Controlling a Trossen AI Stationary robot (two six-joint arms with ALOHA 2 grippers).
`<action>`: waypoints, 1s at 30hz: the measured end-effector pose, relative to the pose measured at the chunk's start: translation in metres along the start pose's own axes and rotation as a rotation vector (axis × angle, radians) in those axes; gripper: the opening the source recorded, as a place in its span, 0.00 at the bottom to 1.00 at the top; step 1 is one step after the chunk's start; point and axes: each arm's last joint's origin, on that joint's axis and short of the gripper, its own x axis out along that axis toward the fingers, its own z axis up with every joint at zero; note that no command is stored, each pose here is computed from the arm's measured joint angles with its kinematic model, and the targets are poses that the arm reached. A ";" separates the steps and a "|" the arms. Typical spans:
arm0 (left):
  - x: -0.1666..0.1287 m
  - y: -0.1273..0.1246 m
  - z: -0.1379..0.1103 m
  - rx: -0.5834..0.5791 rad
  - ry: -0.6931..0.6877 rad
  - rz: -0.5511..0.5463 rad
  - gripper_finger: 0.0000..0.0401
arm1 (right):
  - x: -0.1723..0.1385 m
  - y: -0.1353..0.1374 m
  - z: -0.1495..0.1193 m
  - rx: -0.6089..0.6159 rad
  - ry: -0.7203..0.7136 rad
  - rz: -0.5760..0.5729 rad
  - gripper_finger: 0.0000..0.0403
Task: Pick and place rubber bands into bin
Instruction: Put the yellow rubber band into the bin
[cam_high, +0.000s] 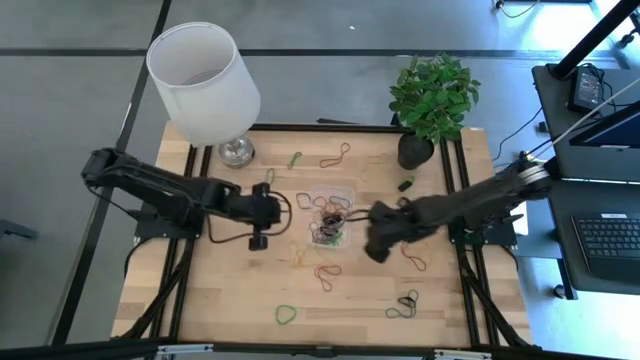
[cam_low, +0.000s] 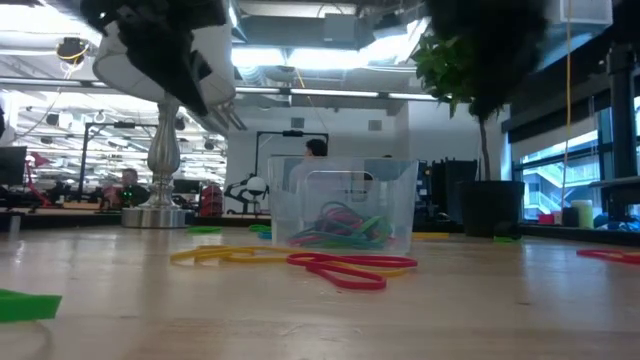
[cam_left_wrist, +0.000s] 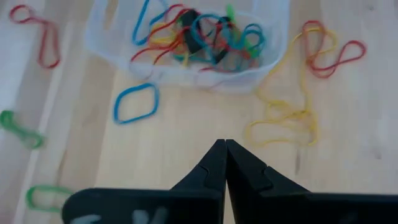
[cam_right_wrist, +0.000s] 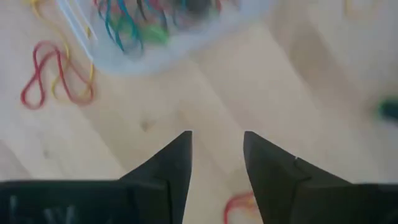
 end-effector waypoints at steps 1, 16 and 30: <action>0.003 -0.004 0.004 0.002 0.012 -0.004 0.01 | 0.000 -0.007 -0.013 0.028 -0.012 0.027 0.37; 0.100 -0.032 0.015 -0.029 0.234 0.030 0.11 | 0.017 -0.061 -0.103 0.263 -0.077 0.345 0.36; 0.142 -0.044 -0.005 -0.069 0.359 0.040 0.27 | 0.020 -0.057 -0.109 0.216 -0.083 0.382 0.36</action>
